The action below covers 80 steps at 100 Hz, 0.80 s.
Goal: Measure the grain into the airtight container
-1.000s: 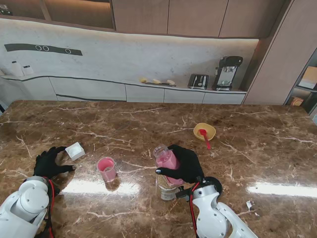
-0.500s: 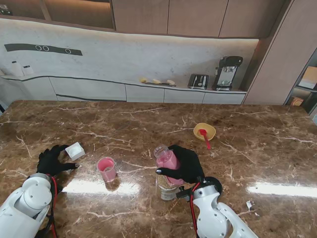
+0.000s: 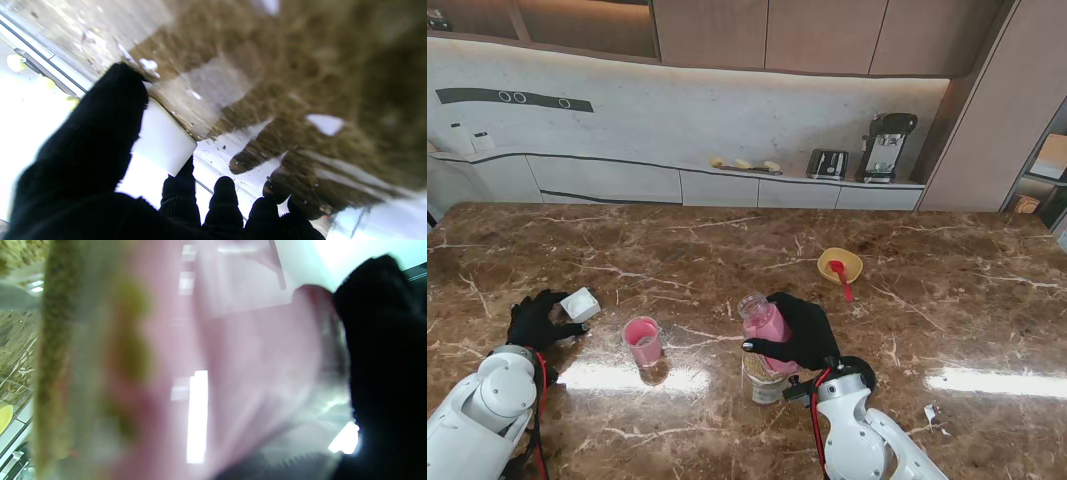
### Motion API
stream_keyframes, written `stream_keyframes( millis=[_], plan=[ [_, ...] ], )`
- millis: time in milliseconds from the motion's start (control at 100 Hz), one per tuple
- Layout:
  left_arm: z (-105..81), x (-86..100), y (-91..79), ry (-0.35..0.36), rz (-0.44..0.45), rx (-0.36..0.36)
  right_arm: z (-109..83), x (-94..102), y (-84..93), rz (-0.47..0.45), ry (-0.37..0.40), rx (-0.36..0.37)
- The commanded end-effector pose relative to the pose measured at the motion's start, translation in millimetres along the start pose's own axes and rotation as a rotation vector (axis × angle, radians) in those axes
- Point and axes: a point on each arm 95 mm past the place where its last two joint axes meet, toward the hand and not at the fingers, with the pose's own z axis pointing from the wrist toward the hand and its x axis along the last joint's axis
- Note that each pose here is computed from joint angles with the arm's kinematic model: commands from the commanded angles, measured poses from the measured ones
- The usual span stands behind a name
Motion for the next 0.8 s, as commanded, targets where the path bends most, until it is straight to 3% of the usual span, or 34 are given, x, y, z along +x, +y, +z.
stream_keyframes(
  millis=[0, 270, 790],
  plan=[
    [-8.4, -12.3, 30.4, -0.038, -0.016, -0.058, -4.1, -2.2, -3.1, 0.004, -0.014, 0.012],
    [-13.9, -11.8, 26.2, -0.005, -0.051, -0.013, -4.0, -2.3, -2.6, 0.006, -0.013, 0.011],
    [-36.1, -16.6, 0.3, 0.049, -0.036, 0.037, -4.8, -0.6, 0.8, 0.012, 0.002, -0.001]
  ],
)
